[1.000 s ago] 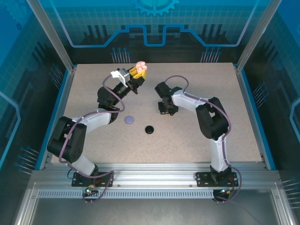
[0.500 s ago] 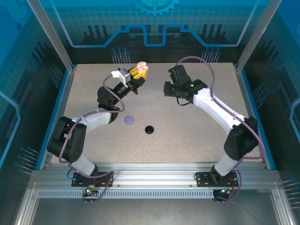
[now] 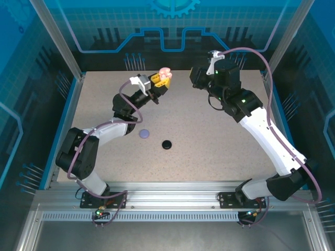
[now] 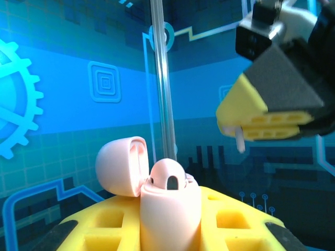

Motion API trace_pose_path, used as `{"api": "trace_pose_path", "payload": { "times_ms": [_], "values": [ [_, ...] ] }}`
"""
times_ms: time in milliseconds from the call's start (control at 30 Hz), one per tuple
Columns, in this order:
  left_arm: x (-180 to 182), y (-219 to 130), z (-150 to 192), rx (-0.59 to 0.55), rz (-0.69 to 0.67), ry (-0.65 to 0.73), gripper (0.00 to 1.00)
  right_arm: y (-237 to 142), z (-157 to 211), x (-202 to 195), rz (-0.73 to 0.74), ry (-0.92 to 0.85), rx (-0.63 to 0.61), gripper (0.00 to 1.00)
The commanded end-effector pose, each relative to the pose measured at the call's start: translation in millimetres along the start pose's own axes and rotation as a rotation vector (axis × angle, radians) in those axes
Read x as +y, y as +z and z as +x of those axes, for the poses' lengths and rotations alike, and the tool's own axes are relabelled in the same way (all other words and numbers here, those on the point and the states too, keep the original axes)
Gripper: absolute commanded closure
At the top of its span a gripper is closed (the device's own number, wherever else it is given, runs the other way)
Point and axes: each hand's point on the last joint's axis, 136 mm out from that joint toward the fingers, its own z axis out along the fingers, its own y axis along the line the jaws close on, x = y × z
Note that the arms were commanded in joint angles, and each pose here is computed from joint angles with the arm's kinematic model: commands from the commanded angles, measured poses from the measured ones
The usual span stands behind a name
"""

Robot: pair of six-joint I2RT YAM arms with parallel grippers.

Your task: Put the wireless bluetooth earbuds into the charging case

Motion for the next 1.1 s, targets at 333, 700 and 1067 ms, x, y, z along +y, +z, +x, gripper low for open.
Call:
{"api": "trace_pose_path", "payload": {
  "times_ms": [333,700,1067],
  "values": [
    [-25,23,5,-0.013,0.073,0.023,1.00,-5,-12,46,-0.145,0.017,-0.072,0.82],
    [-26,25,2,-0.020,0.076,0.025,1.00,10,5,60,-0.173,0.016,-0.039,0.82],
    [-27,26,-1,-0.026,0.076,0.029,1.00,24,17,60,-0.166,0.020,-0.007,0.83]
  ]
}}
